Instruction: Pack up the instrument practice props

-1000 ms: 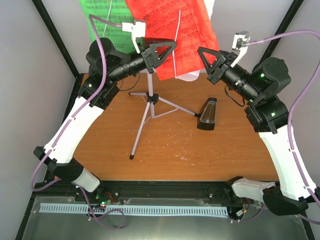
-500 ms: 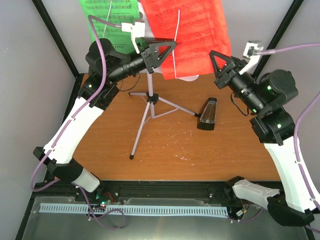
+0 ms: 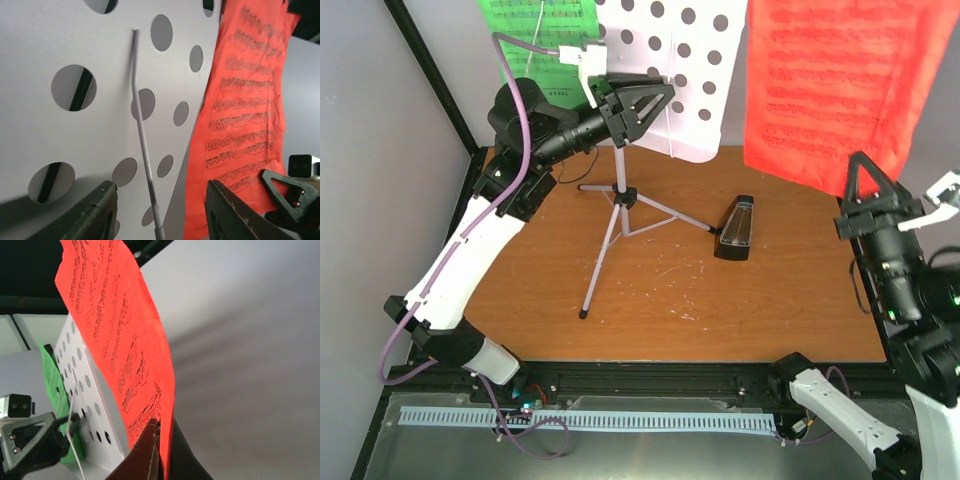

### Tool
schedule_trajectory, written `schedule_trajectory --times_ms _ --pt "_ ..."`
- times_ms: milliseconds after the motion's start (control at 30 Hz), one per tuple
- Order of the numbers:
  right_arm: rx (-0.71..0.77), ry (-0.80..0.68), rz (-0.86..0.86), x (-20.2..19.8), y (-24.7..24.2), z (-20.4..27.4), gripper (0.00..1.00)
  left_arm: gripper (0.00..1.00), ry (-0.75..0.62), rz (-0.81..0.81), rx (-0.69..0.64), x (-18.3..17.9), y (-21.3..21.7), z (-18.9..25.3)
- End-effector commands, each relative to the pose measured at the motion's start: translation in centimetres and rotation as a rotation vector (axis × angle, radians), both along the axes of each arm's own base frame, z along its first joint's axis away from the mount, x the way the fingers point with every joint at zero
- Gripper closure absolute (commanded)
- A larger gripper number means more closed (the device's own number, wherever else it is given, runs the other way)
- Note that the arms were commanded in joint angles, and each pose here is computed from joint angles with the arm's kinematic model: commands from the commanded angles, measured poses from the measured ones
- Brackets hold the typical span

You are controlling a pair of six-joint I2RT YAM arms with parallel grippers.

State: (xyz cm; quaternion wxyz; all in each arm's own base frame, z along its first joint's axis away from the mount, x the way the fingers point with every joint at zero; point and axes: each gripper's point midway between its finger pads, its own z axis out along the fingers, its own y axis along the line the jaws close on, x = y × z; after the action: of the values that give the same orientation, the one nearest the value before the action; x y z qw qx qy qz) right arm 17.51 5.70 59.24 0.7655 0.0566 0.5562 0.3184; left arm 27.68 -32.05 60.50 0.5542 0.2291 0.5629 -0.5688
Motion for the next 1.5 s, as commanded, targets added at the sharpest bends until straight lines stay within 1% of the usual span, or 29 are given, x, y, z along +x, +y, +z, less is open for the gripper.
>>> schedule_trajectory --times_ms 0,67,133,167,233,300,433,500,533,600,733,800,867,933,1033,1133,1267,1367,1467 --pt "-0.006 0.149 -0.059 -0.9 -1.9 -5.2 0.97 0.44 -0.073 -0.002 -0.021 -2.2 1.3 1.9" --pt "-0.001 0.225 -0.027 -1.2 -1.6 -8.2 0.97 0.40 -0.093 -0.022 -0.005 -3.1 1.5 1.2" --pt "0.012 0.321 0.008 -1.2 -1.1 -11.7 0.97 0.32 -0.140 -0.074 0.035 -4.4 1.3 -0.3" --pt "0.007 0.368 0.021 -1.3 -0.9 -13.6 0.97 0.28 -0.143 -0.106 0.057 -5.1 1.2 -1.4" --pt "0.028 0.478 0.062 -1.3 -0.2 -17.7 0.97 0.24 -0.125 -0.154 0.097 -5.9 1.0 -4.1" --pt "0.049 0.585 0.143 -1.3 1.4 -22.2 0.97 0.20 -0.093 -0.176 0.120 -6.6 1.2 -7.0" --pt "0.084 0.808 0.378 -1.3 6.2 -31.9 0.97 0.19 0.016 -0.192 0.138 -7.5 2.0 -13.0" --pt "0.100 0.955 0.458 -1.6 8.0 -37.4 0.97 0.20 0.078 -0.229 0.123 -8.3 2.2 -15.5" --pt "0.109 1.015 0.479 -1.8 8.5 -40.0 0.97 0.20 0.111 -0.251 0.122 -8.7 2.2 -16.9" --pt "0.124 1.086 0.509 -2.5 8.9 -43.5 0.97 0.20 0.182 -0.259 0.137 -9.0 2.4 -19.8" --pt "0.125 1.227 0.513 -3.9 8.9 -49.1 0.97 0.20 0.321 -0.130 0.206 -8.0 3.8 -25.8" --pt "0.121 1.300 0.497 -4.6 8.7 -51.8 0.97 0.16 0.377 -0.061 0.248 -7.4 4.6 -28.5" --pt "0.118 1.326 0.469 -4.5 8.4 -53.1 0.97 0.09 0.416 -0.025 0.285 -6.9 5.0 -30.8" --pt "0.121 1.325 0.441 -4.1 8.2 -53.7 0.97 0.05 0.455 -0.004 0.314 -6.2 5.6 -33.0" --pt "0.135 1.331 0.449 -3.5 8.6 -54.6 0.97 0.04 0.534 0.026 0.334 -4.6 6.9 -35.7" --pt "0.122 1.328 0.463 -2.8 9.1 -54.5 0.97 0.04 0.532 0.077 0.355 -3.4 7.9 -36.4" --pt "0.042 1.296 0.446 -1.4 9.3 -53.5 0.97 0.02 0.511 0.164 0.389 -2.0 9.2 -36.5" --pt "-0.010 1.253 0.462 0.0 10.0 -52.5 0.97 0.01 0.557 0.299 0.419 0.4 11.2 -38.0" --pt "-0.058 1.245 0.457 0.9 10.3 -52.4 0.97 0.01 0.560 0.327 0.453 1.8 11.5 -38.7"
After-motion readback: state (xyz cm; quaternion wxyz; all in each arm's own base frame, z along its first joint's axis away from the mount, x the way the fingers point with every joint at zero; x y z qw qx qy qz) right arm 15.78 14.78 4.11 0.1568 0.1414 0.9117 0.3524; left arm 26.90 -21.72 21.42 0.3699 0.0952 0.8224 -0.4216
